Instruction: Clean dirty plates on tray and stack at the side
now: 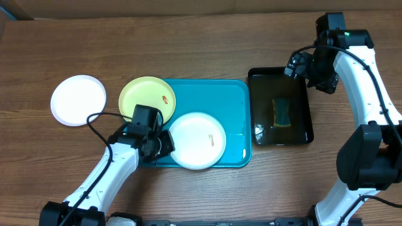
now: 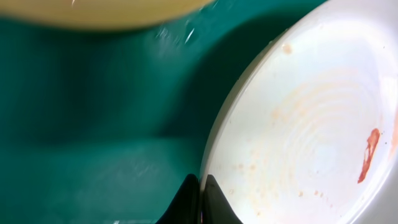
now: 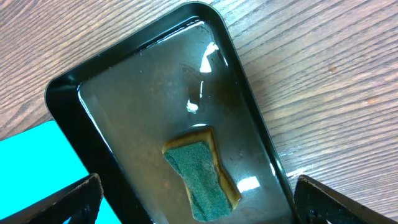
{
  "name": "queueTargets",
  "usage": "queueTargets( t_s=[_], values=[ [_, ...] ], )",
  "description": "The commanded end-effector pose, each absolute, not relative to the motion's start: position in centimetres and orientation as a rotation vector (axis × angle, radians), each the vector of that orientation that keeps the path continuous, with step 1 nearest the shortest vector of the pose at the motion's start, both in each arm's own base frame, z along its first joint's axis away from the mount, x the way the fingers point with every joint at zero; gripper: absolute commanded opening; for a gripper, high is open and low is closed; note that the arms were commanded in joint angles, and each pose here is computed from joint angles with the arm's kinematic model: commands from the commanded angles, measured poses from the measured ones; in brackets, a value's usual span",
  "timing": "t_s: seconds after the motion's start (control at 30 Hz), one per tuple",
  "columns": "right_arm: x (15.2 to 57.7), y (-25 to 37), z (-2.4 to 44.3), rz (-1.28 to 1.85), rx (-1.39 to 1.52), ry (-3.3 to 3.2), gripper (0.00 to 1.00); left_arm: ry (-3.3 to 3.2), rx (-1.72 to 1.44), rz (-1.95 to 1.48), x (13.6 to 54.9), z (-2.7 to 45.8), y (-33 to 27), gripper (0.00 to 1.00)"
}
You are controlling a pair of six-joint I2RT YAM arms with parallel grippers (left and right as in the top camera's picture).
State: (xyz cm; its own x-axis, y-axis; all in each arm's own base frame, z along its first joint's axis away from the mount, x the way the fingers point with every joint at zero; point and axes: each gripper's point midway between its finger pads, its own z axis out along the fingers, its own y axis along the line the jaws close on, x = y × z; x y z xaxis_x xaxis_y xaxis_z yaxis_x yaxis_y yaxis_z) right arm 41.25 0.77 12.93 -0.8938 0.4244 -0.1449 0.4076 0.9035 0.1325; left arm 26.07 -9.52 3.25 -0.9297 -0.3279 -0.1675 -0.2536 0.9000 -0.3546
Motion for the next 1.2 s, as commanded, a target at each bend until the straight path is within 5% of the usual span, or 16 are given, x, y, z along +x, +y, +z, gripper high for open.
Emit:
queueTargets(
  t_s=[0.0,0.7,1.0,1.1,1.17],
  values=[
    [41.3,0.5,13.1,0.133,0.633,2.889,1.00,2.767,-0.429,-0.558,28.1,4.6,-10.7,0.04],
    [41.3,0.5,13.1,0.133,0.633,2.889,1.00,2.616,-0.312,-0.331,30.7,5.4,-11.6,0.04],
    [41.3,0.5,13.1,0.133,0.633,2.889,1.00,2.689,-0.337,-0.322,30.7,2.1,-12.3,0.05],
    [41.3,0.5,13.1,0.133,0.633,2.889,1.00,2.681,-0.343,-0.317,31.1,2.0,-12.2,0.16],
    [41.3,0.5,13.1,0.133,0.633,2.889,1.00,2.681,-0.333,-0.347,31.2,2.4,-12.6,0.43]
  ],
)
